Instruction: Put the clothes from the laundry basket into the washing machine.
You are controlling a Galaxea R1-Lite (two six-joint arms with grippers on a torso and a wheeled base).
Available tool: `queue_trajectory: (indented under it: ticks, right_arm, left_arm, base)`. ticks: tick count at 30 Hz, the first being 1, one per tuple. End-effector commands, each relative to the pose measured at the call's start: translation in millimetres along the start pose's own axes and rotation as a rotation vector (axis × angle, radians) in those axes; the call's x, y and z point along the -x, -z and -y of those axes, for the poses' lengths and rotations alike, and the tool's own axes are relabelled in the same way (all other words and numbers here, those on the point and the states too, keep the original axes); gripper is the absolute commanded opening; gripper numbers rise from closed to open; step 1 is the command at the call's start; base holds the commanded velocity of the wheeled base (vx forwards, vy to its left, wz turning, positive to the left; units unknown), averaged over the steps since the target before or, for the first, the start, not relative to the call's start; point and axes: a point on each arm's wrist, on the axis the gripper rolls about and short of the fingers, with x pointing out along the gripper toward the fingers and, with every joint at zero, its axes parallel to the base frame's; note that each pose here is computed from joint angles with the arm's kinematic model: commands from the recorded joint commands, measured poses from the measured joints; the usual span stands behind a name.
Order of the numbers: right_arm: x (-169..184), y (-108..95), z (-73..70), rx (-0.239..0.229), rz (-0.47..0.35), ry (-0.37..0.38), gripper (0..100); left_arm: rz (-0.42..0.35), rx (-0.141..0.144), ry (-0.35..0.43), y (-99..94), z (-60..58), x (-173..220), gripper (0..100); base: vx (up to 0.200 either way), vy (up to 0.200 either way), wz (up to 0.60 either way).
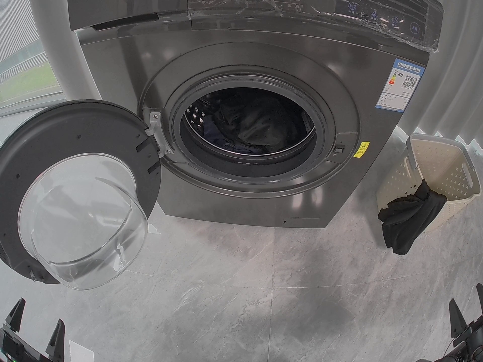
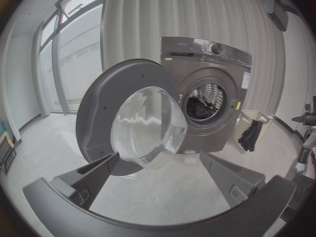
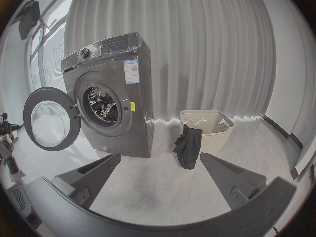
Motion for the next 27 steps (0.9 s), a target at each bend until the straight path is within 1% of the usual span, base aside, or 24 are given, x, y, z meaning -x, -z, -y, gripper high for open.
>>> queue_trajectory:
  ticks: [1, 3, 6, 7, 11, 13, 14, 15, 16, 22, 27]
  right_arm:
    - [0.1, 6.8, -1.0, 0.028, -0.019, -0.042, 100]
    - [0.0, 6.7, -1.1, 0.036, -0.016, -0.047, 100]
    - [0.2, 6.5, -1.0, 0.025, -0.015, -0.054, 100]
    - [0.1, 6.8, -0.9, 0.014, -0.015, -0.047, 100]
    - [0.1, 6.8, -0.8, 0.020, -0.015, -0.045, 100]
    - [0.1, 6.8, -0.8, 0.022, -0.015, -0.045, 100]
    - [0.1, 6.8, -0.9, 0.023, -0.015, -0.048, 100]
    - [0.1, 6.8, -0.9, 0.025, -0.015, -0.053, 100]
    - [0.1, 6.8, -1.0, 0.025, -0.015, -0.056, 100]
    - [0.1, 6.8, -1.0, 0.022, -0.015, -0.053, 100]
    - [0.1, 6.8, -1.0, 0.025, -0.015, -0.053, 100]
  left_arm:
    - [-0.016, 0.010, 0.032, 7.0, 0.5, 0.5, 100]
    - [-0.016, 0.016, 0.031, 7.0, 0.5, 0.5, 100]
    - [-0.015, 0.019, 0.026, 6.8, 0.4, 0.5, 100]
    - [-0.015, 0.019, 0.026, 6.8, 0.4, 0.5, 100]
    - [-0.015, 0.022, 0.021, 6.8, 0.3, 0.5, 100]
    - [-0.015, 0.027, 0.018, 6.9, 0.2, 0.5, 100]
    - [-0.015, 0.036, 0.018, 6.9, 0.2, 0.5, 100]
    - [-0.013, 0.037, 0.018, 6.7, 0.2, 0.5, 100]
    - [-0.015, 0.039, 0.018, 6.9, 0.2, 0.5, 100]
    - [-0.015, 0.044, 0.018, 6.9, 0.2, 0.5, 100]
    - [-0.015, 0.047, 0.017, 6.9, 0.1, 0.5, 100]
  base:
    - [0.000, 0.000, 0.00]
    - [0.000, 0.000, 0.00]
    - [0.000, 0.000, 0.00]
    - [0.000, -0.200, 0.00]
    - [0.000, -0.200, 0.00]
    - [0.000, -0.200, 0.00]
    - [0.000, -0.200, 0.00]
    - [0.000, -0.200, 0.00]
    - [0.000, 0.000, 0.00]
    - [0.000, 0.000, -0.60]
    - [0.000, 0.000, 0.00]
